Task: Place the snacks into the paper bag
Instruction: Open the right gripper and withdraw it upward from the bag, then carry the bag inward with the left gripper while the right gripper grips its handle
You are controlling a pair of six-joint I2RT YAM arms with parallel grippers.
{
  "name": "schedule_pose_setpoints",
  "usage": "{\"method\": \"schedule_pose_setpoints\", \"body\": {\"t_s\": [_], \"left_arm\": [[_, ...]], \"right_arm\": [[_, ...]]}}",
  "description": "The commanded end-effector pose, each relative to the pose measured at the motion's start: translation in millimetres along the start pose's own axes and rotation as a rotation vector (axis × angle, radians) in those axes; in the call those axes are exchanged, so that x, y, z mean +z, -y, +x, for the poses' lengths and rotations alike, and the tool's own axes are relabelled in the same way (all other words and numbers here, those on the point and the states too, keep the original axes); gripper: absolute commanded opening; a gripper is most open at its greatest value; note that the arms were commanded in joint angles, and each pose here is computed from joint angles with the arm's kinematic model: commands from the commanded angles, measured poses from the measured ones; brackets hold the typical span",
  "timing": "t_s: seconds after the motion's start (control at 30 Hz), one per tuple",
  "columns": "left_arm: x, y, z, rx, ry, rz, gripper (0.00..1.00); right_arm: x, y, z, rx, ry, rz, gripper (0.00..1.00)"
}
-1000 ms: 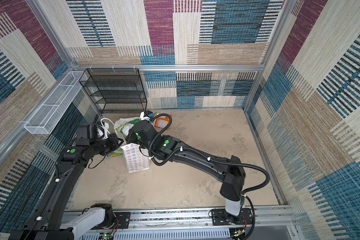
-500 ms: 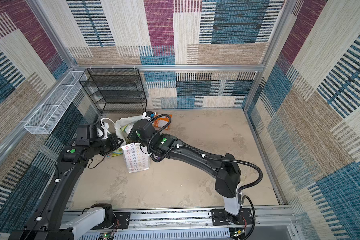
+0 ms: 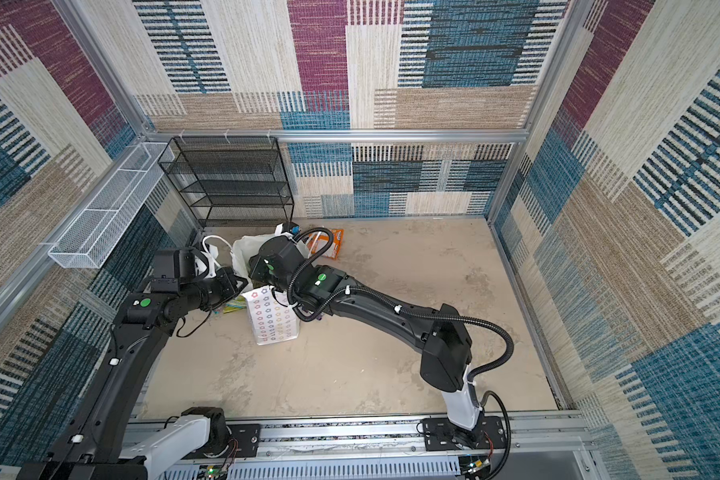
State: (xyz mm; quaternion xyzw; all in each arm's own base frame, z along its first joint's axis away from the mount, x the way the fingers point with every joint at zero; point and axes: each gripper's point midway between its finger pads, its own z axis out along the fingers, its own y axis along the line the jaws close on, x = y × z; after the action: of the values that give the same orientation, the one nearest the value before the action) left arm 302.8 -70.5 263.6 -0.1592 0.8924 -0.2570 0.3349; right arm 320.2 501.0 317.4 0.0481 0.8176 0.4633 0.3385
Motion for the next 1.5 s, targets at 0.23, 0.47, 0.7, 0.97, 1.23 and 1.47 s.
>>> {"method": "schedule_pose_setpoints", "body": {"t_s": [0.23, 0.47, 0.7, 0.97, 1.23, 1.47], "left_arm": [[-2, 9, -11, 0.026, 0.046, 0.036, 0.00], [-2, 8, -11, 0.027, 0.045, 0.034, 0.00], [-1, 7, -11, 0.024, 0.041, 0.031, 0.00], [0, 6, -11, 0.026, 0.044, 0.024, 0.00], [1, 5, -12, 0.025, 0.044, 0.017, 0.00], [2, 4, -12, 0.026, 0.043, 0.013, 0.00]], "right_arm": [[-17, -39, -13, -0.114, -0.003, -0.099, 0.57], [-71, -57, -62, -0.305, 0.119, -0.005, 0.83], [-149, 0, -116, -0.375, 0.299, 0.305, 0.95], [-155, 50, -112, -0.283, 0.254, 0.216, 0.90], [-105, 58, -99, -0.315, 0.162, 0.253, 0.79], [-85, 61, -101, -0.290, 0.143, 0.256, 0.08]]}}
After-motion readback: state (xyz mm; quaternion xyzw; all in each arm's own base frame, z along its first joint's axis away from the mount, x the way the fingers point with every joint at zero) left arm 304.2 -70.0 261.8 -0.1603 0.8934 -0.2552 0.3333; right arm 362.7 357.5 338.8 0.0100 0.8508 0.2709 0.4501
